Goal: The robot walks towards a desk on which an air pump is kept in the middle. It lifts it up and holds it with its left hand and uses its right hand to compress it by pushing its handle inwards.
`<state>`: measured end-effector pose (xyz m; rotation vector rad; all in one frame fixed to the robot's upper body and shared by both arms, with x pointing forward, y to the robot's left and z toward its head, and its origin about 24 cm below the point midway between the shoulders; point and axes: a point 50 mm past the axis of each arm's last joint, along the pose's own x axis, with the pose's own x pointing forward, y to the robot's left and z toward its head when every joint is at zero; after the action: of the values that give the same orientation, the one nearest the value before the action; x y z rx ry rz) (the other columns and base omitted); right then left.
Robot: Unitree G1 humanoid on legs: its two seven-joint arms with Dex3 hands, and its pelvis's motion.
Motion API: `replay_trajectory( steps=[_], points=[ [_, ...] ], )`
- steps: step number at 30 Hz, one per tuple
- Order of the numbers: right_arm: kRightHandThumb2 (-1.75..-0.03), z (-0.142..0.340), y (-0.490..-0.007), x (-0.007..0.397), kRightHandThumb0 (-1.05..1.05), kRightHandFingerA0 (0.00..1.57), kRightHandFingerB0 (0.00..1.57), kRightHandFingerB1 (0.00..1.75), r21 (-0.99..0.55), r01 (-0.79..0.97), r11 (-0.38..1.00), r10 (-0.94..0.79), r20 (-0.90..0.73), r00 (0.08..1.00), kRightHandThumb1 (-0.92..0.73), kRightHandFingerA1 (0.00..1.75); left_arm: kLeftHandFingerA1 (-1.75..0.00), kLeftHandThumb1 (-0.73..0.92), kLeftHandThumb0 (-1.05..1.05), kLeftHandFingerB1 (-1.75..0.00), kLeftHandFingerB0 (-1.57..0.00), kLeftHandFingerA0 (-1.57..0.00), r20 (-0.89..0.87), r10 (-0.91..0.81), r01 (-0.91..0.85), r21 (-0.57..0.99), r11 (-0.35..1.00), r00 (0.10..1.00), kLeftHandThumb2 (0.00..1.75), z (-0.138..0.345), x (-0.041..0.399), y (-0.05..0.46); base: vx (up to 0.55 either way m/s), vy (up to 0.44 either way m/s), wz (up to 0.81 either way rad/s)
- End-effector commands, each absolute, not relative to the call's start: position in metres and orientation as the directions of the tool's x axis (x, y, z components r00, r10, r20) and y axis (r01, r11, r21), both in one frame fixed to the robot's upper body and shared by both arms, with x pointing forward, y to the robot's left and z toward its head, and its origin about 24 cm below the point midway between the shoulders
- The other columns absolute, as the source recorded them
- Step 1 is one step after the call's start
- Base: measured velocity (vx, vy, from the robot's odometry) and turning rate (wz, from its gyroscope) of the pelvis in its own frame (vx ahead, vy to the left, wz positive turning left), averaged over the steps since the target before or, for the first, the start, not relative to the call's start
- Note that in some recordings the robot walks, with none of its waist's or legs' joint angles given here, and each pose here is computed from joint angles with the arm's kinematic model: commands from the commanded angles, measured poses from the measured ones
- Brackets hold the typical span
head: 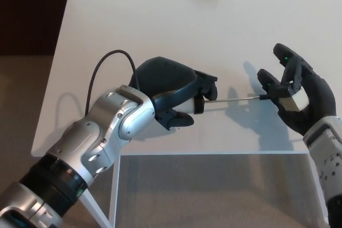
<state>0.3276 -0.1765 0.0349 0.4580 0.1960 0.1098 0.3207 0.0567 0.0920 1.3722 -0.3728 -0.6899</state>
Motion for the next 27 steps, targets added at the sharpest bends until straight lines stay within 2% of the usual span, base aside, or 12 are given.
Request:
replay_trajectory(
  steps=[1, 10, 13, 14, 17, 18, 19, 22, 23, 25, 26, 27],
  points=[
    [-0.69, 0.040, -0.170, 0.327, -0.82, 0.12, 0.12, 0.24, 0.568, -0.058, 0.821, 0.165, -0.138, 0.977, -0.90, 0.26, -1.53, 0.86, -0.23, -0.85, -0.66, -0.76, -0.104, -0.650, 0.203, 0.976, 0.079, 0.753, 0.72, 0.100, 0.325, 0.046, 0.00, 0.000, 0.00],
    [-1.09, 0.048, -0.172, 0.327, -0.79, 0.03, 0.07, 0.33, 0.605, -0.052, 0.794, 0.137, -0.096, 0.986, -0.70, 0.40, -1.59, 0.84, -0.24, -0.67, -0.68, -0.75, -0.053, -0.610, 0.170, 0.976, 0.137, 0.790, 0.68, 0.115, 0.334, 0.034, 0.00, 0.000, 0.00],
    [-1.05, 0.049, -0.171, 0.327, -0.37, 0.01, 0.00, 0.46, 0.631, -0.031, 0.775, 0.116, -0.094, 0.989, -0.44, 0.47, -1.32, 0.87, -0.32, -0.61, -0.64, -0.74, -0.041, -0.589, 0.171, 0.971, 0.168, 0.807, 0.65, 0.121, 0.338, 0.029, 0.00, 0.000, 0.00],
    [-0.68, 0.050, -0.170, 0.328, -0.86, 0.25, 0.17, 0.27, 0.646, -0.029, 0.763, 0.117, -0.093, 0.989, -0.91, 0.32, -1.52, 0.79, -0.32, -0.77, -0.62, -0.71, -0.029, -0.586, 0.161, 0.972, 0.173, 0.810, 0.67, 0.125, 0.341, 0.024, 0.00, 0.000, 0.00],
    [-0.71, 0.050, -0.166, 0.328, -0.86, 0.29, 0.18, 0.28, 0.667, -0.051, 0.743, 0.146, -0.087, 0.985, -0.92, 0.35, -1.47, 0.81, -0.34, -0.57, -0.65, -0.78, -0.006, -0.590, 0.125, 0.979, 0.161, 0.807, 0.68, 0.136, 0.344, 0.012, 0.00, 0.000, 0.00],
    [-1.18, 0.048, -0.164, 0.329, -0.32, 0.01, 0.00, 0.47, 0.628, -0.081, 0.774, 0.175, -0.089, 0.981, -0.60, 0.47, -1.62, 0.76, -0.26, -0.96, -0.68, -0.80, 0.007, -0.599, 0.101, 0.984, 0.147, 0.800, 0.62, 0.141, 0.344, 0.005, 0.00, 0.000, 0.00],
    [-1.18, 0.047, -0.162, 0.330, -0.32, 0.01, 0.00, 0.47, 0.596, -0.099, 0.797, 0.190, -0.092, 0.977, -0.60, 0.47, -1.62, 0.76, -0.26, -0.96, -0.68, -0.80, 0.014, -0.605, 0.088, 0.986, 0.140, 0.796, 0.62, 0.143, 0.343, 0.002, 0.00, 0.000, 0.00],
    [-1.17, 0.046, -0.161, 0.329, -0.31, 0.00, 0.00, 0.47, 0.026, -0.185, 0.982, 0.186, -0.110, 0.976, -0.64, 0.46, -1.63, 0.78, -0.24, -1.16, -0.61, -0.74, 0.012, -0.623, 0.080, 0.990, 0.118, 0.782, 0.65, 0.143, 0.341, -0.007, 0.00, 0.000, 0.00],
    [-0.60, 0.048, -0.159, 0.331, -0.60, 0.17, 0.23, 0.29, -0.377, -0.203, 0.904, 0.167, -0.126, 0.978, -0.65, 0.27, -1.69, 0.80, -0.22, -1.36, -0.62, -0.79, 0.016, -0.629, 0.080, 0.989, 0.123, 0.777, 0.64, 0.143, 0.340, -0.011, 0.00, 0.000, 0.00],
    [-0.60, 0.048, -0.159, 0.331, -0.60, 0.17, 0.23, 0.29, -0.734, -0.183, 0.654, 0.169, -0.094, 0.981, -0.65, 0.27, -1.69, 0.80, -0.22, -1.36, -0.62, -0.79, 0.022, -0.634, 0.080, 0.988, 0.131, 0.773, 0.64, 0.143, 0.338, -0.015, 0.00, 0.000, 0.00],
    [-1.24, 0.045, -0.157, 0.330, -0.23, 0.00, 0.00, 0.48, -0.584, -0.215, 0.783, 0.192, -0.102, 0.976, -0.77, 0.46, -1.63, 0.77, -0.24, -1.07, -0.71, -0.82, 0.036, -0.644, 0.067, 0.989, 0.134, 0.764, 0.64, 0.145, 0.337, -0.020, 0.00, 0.000, 0.00],
    [-1.24, 0.044, -0.156, 0.330, -0.23, 0.00, 0.00, 0.48, -0.400, -0.229, 0.888, 0.209, -0.093, 0.973, -0.77, 0.46, -1.63, 0.77, -0.24, -1.07, -0.71, -0.82, 0.046, -0.651, 0.057, 0.989, 0.136, 0.758, 0.64, 0.146, 0.337, -0.023, 0.00, 0.000, 0.00]
  ],
)
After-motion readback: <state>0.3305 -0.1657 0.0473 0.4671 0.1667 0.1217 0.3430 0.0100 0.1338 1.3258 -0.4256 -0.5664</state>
